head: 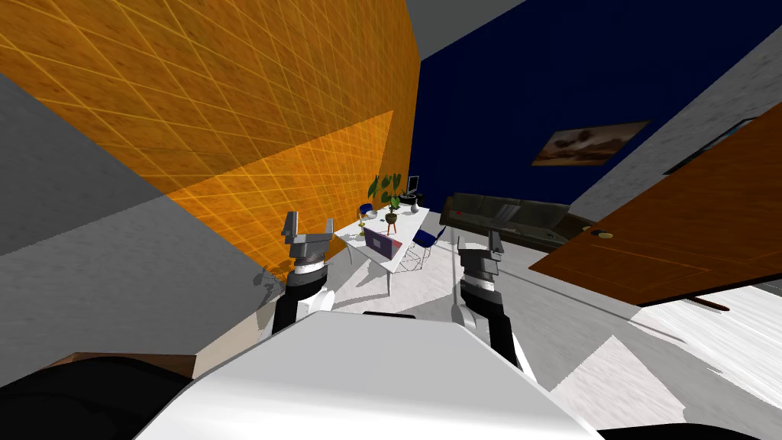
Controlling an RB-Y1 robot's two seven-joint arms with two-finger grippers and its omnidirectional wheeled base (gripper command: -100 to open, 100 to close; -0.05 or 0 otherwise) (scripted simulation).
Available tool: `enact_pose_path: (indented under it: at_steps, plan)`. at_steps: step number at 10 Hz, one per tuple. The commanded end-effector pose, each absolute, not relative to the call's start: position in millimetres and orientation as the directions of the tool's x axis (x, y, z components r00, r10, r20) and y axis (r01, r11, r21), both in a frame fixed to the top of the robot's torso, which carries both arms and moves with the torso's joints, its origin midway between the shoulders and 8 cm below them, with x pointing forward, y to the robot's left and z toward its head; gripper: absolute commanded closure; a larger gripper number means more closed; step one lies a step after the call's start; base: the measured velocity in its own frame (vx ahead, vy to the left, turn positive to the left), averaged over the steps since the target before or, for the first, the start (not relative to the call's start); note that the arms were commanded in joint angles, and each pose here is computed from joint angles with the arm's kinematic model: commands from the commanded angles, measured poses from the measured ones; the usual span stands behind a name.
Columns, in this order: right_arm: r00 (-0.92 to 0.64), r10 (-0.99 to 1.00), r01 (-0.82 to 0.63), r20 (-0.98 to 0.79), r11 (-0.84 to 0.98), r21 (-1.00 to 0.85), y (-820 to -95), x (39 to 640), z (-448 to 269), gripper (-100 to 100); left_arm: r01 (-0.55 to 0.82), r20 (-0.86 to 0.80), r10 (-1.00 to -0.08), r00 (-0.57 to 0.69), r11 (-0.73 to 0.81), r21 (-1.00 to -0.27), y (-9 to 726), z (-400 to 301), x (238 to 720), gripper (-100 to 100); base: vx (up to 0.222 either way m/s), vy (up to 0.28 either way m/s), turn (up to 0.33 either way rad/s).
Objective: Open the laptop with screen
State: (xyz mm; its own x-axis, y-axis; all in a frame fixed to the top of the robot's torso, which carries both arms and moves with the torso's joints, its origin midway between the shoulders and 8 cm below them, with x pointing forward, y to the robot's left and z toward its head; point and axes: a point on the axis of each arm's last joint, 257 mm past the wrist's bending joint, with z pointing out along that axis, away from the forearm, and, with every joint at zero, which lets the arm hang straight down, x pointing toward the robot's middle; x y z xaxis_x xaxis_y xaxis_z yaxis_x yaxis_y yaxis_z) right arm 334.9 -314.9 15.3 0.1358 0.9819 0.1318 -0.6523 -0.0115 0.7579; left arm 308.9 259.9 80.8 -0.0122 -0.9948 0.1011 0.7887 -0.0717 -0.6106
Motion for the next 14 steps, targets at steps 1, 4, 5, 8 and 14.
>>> enact_pose_path:
  at_steps: [1,4,5,8,14]
  plan:
    - [0.136,0.982,-0.652,0.132,-0.011,0.758,-314.9,334.9,15.3,0,0.789,0.101,-0.995,-0.012,-0.072,-0.611,259.9,80.8,308.9,0,0.0,0.0,0.0]
    - [0.136,0.982,-0.652,0.132,-0.011,0.758,-314.9,334.9,15.3,0,0.789,0.101,-0.995,-0.012,-0.072,-0.61,259.9,80.8,308.9,0,0.0,0.0,0.0]
    - [0.136,0.982,-0.652,0.132,-0.011,0.758,-314.9,334.8,15.4,0,0.789,0.101,-0.995,-0.012,-0.072,-0.61,259.9,80.9,308.9,0,0.0,0.0,0.0]
    - [0.136,0.982,-0.653,0.132,-0.011,0.758,-314.9,334.8,15.4,0,0.789,0.101,-0.995,-0.012,-0.072,-0.61,259.9,80.9,308.8,0,0.0,0.0,0.0]
    - [0.136,0.982,-0.652,0.132,-0.012,0.758,-314.9,334.9,15.1,0,0.723,0.041,-0.995,-0.088,-0.092,-0.685,244.9,61.5,339.1,-100,-0.001,-0.018,0.01]
